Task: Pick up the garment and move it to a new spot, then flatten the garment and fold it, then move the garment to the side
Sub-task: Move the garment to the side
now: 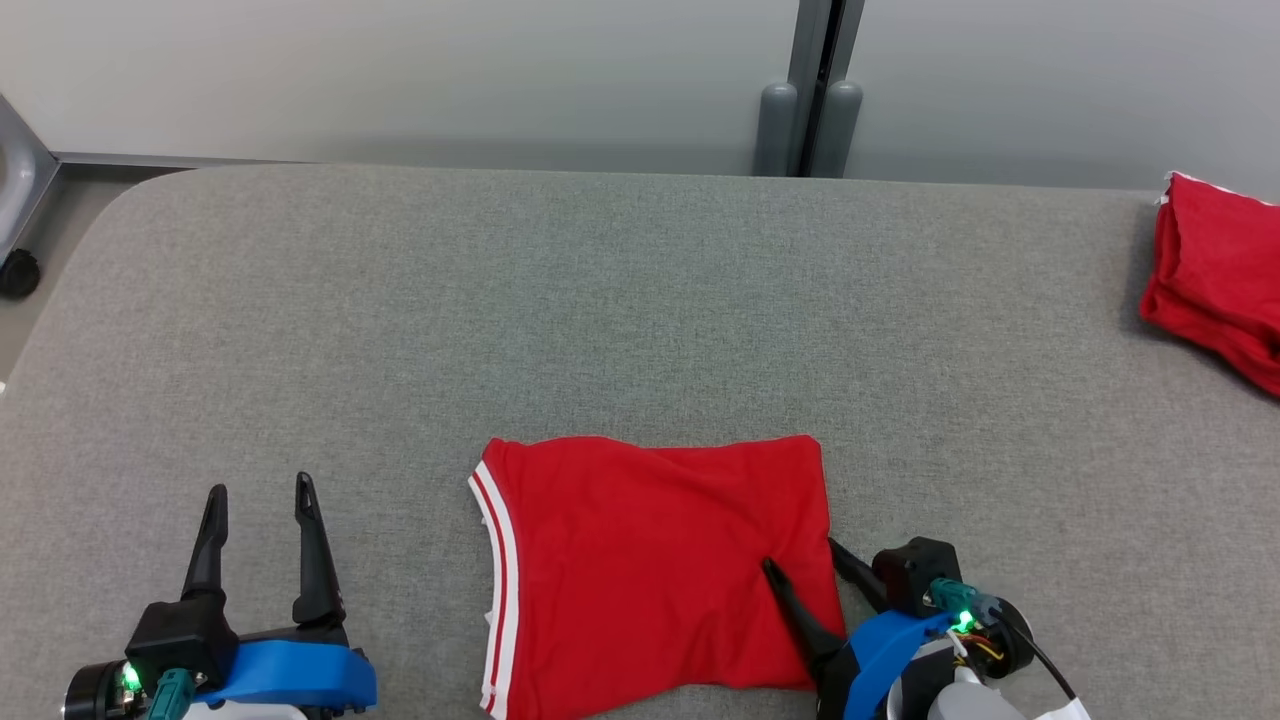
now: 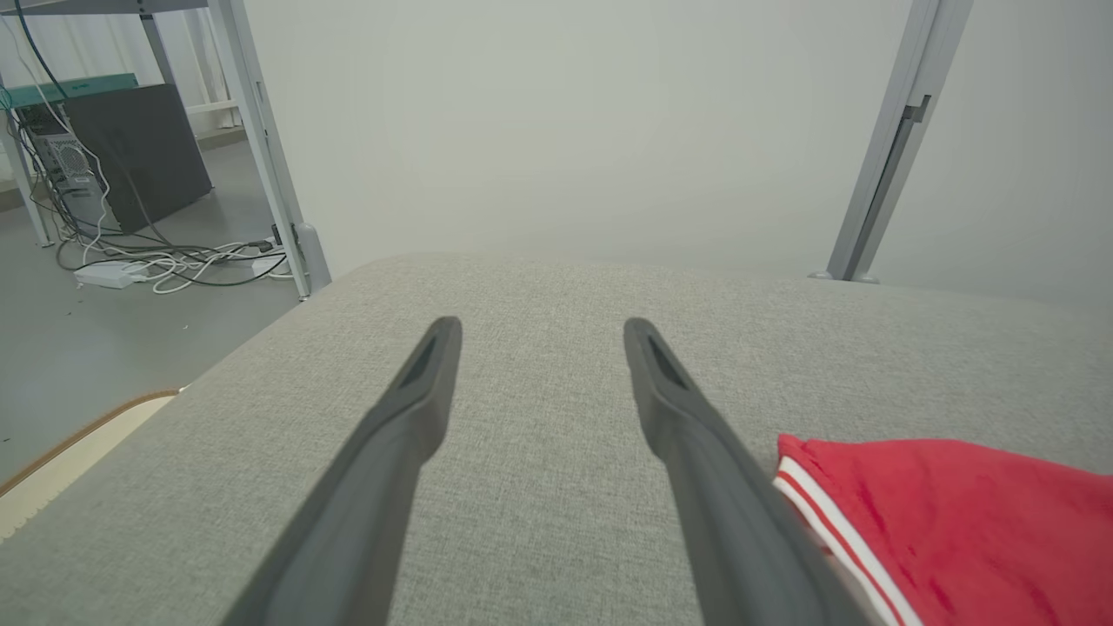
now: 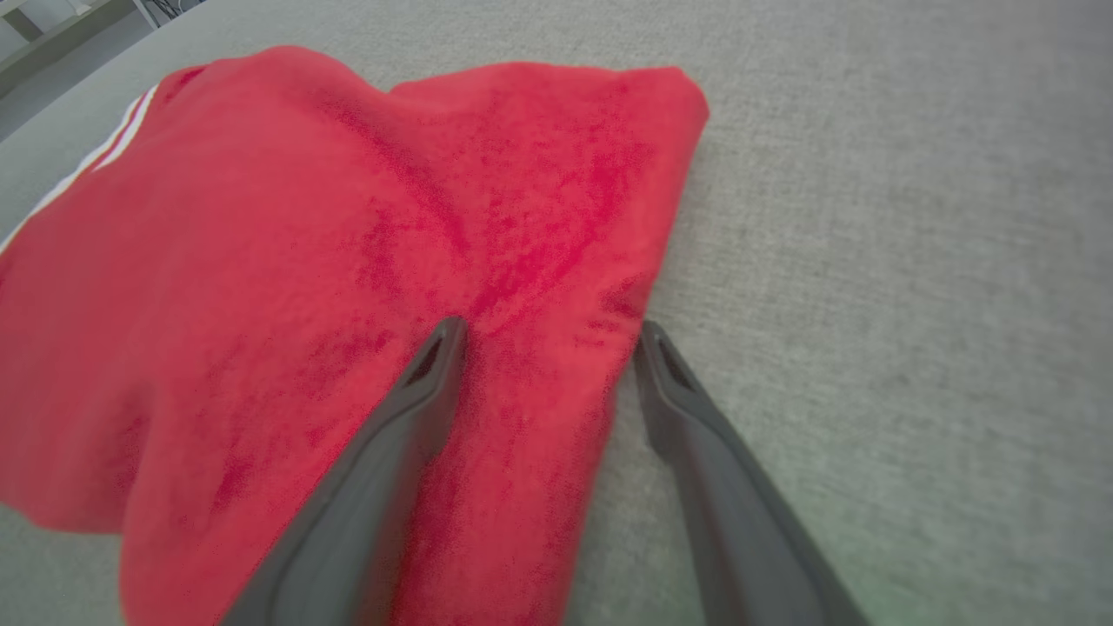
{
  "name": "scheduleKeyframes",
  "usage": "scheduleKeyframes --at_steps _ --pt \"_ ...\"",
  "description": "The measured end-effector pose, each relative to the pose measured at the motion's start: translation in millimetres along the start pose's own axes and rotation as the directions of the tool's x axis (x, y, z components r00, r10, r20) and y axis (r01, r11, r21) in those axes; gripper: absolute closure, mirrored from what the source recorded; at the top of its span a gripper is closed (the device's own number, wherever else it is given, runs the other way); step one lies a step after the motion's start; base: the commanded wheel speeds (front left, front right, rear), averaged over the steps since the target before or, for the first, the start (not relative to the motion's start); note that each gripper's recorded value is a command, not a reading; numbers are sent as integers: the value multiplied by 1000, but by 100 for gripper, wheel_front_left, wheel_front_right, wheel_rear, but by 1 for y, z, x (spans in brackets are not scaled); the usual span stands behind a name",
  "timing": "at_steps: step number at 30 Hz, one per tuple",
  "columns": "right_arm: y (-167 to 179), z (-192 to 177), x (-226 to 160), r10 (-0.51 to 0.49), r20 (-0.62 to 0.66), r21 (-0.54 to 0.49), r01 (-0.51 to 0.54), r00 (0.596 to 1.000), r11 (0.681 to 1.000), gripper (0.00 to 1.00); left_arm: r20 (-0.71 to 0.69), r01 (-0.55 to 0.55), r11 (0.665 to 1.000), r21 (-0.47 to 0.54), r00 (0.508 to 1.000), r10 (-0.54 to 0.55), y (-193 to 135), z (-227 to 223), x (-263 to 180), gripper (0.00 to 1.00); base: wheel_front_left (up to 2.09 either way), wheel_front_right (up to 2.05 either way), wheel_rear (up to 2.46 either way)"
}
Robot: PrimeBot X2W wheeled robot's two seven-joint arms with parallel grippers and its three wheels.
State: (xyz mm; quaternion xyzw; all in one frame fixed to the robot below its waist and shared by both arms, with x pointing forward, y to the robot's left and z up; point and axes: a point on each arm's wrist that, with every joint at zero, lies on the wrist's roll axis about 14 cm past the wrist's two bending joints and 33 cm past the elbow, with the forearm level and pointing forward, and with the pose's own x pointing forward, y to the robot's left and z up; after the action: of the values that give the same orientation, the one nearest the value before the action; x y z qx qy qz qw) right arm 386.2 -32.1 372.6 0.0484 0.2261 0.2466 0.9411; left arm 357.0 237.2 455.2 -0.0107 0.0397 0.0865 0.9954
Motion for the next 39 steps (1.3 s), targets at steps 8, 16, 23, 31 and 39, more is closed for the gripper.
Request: scheduleKeyframes --at_steps 8,16,23,31,39 --pt "5 17 10 31 53 -36 -29 998 999 100 16 11 1000 -8 1000 -11 -6 5 7 0 0 0 0" --pt "-24 103 53 44 183 -217 -3 982 976 100 42 52 999 -5 998 -52 -22 11 33 0 0 0 0" --pt "-96 148 73 -41 227 -302 111 973 947 100 60 115 993 2 992 -115 -47 9 66 0 0 0 0" --pt "-225 178 37 -276 294 -298 362 915 883 100 71 269 963 27 960 -271 -102 -12 110 0 0 0 0" --pt "-308 210 -21 -443 339 -339 547 830 765 100 122 369 928 52 920 -373 -137 -15 131 0 0 0 0"
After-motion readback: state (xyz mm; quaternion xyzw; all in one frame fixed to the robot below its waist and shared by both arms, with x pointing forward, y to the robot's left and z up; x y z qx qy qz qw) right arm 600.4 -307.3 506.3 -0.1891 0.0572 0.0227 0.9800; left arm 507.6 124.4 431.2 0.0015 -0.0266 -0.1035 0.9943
